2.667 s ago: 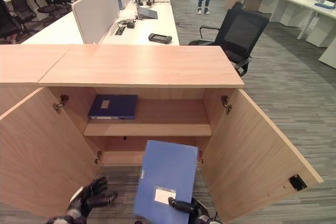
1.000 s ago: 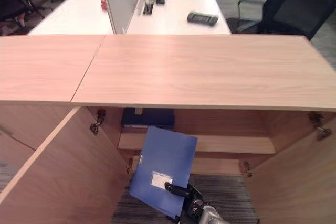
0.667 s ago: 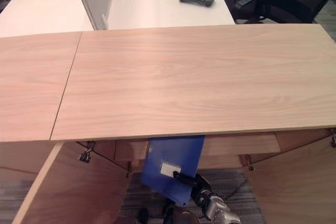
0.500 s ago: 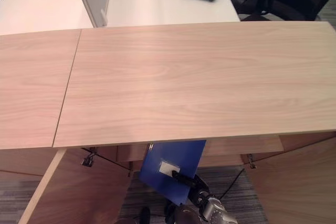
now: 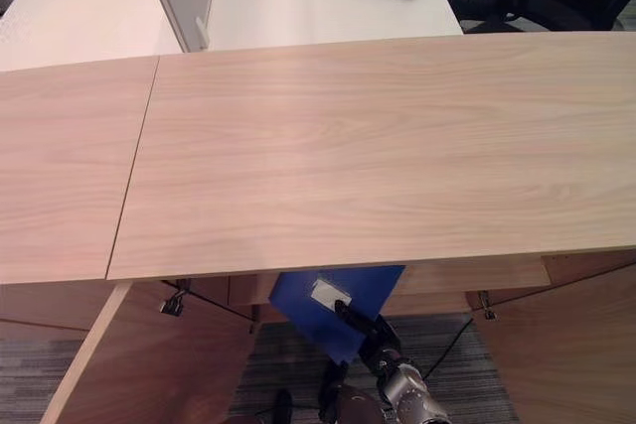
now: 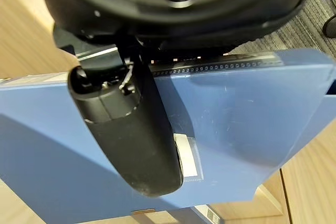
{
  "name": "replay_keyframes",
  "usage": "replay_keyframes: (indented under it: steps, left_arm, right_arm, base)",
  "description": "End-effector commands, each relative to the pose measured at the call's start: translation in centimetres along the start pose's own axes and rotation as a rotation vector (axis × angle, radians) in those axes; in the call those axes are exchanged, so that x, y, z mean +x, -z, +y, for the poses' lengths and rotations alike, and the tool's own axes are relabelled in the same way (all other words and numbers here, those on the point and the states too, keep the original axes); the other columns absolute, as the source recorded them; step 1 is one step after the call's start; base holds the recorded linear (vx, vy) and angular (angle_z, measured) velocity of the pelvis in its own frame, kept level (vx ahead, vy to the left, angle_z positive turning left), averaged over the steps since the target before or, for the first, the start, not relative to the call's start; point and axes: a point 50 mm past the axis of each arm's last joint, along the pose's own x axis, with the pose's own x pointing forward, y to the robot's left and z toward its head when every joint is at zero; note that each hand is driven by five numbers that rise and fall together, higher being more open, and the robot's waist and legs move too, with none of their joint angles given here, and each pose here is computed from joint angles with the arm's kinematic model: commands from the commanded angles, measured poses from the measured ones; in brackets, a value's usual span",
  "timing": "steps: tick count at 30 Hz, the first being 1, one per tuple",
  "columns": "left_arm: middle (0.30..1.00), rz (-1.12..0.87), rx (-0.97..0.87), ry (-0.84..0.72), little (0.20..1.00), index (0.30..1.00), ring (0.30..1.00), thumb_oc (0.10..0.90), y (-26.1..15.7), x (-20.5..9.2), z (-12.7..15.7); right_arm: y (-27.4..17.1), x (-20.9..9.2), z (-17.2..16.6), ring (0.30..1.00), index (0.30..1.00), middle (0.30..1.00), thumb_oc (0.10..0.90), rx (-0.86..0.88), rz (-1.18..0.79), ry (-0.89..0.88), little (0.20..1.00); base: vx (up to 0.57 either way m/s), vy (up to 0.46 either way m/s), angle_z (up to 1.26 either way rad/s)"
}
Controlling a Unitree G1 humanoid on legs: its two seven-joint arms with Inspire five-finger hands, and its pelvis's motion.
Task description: Put the empty folder in the office cabinet
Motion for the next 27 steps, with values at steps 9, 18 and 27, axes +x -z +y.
replay_keyframes:
  steps: [9, 18, 27]
  left_arm:
    - [0.9, 0.069, 0.091, -0.069, 0.9, 0.9, 0.9, 0.8, 2.2, -0.3, 2.2]
    - [0.9, 0.217, -0.018, -0.153, 0.9, 0.9, 0.9, 0.8, 5.7, -0.9, 3.8]
    - [0.9, 0.263, -0.107, -0.168, 0.9, 0.9, 0.9, 0.8, 6.8, -1.3, 4.6]
  right_arm:
    - [-3.5, -0.3, 2.2, 0.3, 0.3, 0.3, 0.4, 0.145, -0.211, -0.115, 0.3]
    - [-1.6, 0.4, 3.4, 0.3, 0.3, 0.3, 0.4, 0.209, -0.153, -0.145, 0.3]
    - [1.0, 0.2, 3.6, 0.3, 0.3, 0.3, 0.4, 0.194, -0.042, -0.161, 0.3]
  base:
    - [-0.19, 0.104, 0.26]
    - [-0.18, 0.023, -0.54]
    - [0.0, -0.17, -0.4]
